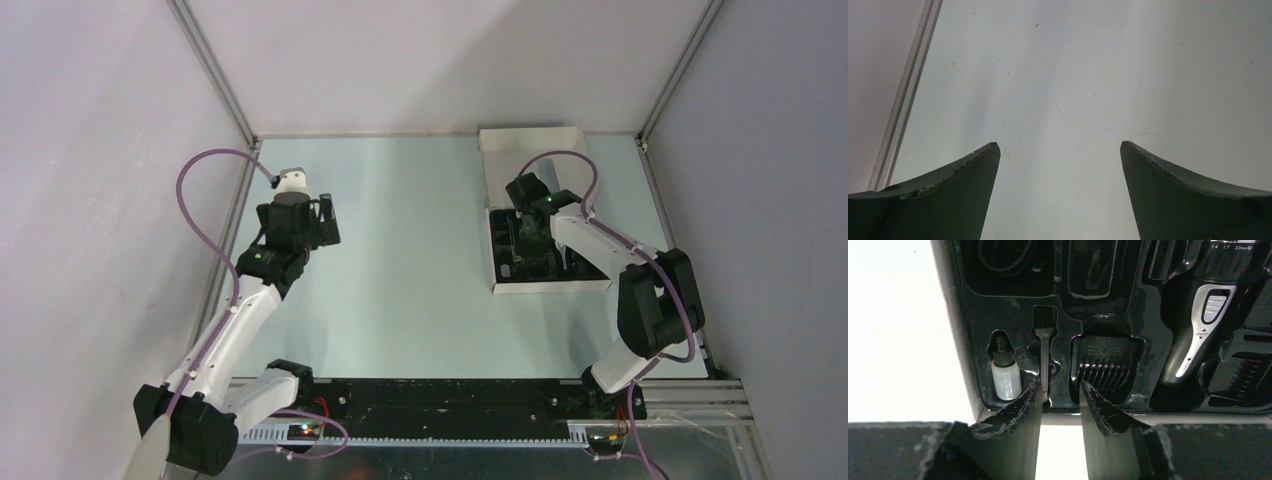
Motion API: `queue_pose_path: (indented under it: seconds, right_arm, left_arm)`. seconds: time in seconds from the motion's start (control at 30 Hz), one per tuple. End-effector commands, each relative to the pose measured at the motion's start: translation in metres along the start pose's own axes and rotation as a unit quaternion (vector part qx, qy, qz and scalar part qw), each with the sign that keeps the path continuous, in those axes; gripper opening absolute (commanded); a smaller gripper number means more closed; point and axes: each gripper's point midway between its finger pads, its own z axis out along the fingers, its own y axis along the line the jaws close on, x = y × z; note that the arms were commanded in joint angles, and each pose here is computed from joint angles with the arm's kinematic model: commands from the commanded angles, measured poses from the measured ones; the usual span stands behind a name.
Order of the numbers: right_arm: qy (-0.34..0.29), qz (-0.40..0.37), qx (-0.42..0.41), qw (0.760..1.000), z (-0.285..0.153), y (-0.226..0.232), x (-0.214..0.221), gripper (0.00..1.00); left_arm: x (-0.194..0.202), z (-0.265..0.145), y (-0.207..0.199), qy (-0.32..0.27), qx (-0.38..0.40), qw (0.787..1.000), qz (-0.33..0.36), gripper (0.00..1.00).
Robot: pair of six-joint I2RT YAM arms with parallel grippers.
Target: Sort the hair-cutting tools
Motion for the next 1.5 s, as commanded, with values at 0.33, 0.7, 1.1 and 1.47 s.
queue_pose_path:
  seconds: [0.33, 0.7, 1.1, 1.47]
  right_arm:
    - [0.017, -0.015, 0.030, 0.999, 0.019, -0.004, 0.004, 0.38]
    - [0.028, -0.042, 0.075, 0.996, 0.027, -0.011, 0.014, 0.39]
    - [-0.039, -0.014, 0.029, 0.999, -0.014, 0.000, -0.013, 0.48]
    - [-0.148, 0.115, 0.037, 0.982, -0.061, -0.080, -0.065, 0.79]
  left_arm:
    - [-0.011, -0.003, 0.003, -0.018, -0.005, 1.000, -0.004, 0.97]
    - [-0.013, -0.004, 0.004, -0.021, -0.005, 1.000, -0.005, 0.98]
    - [-0.012, -0.004, 0.004, -0.020, -0.006, 1.000, -0.005, 0.98]
    - [-0.011, -0.004, 0.003, -0.019, -0.004, 1.000, -0.005, 0.97]
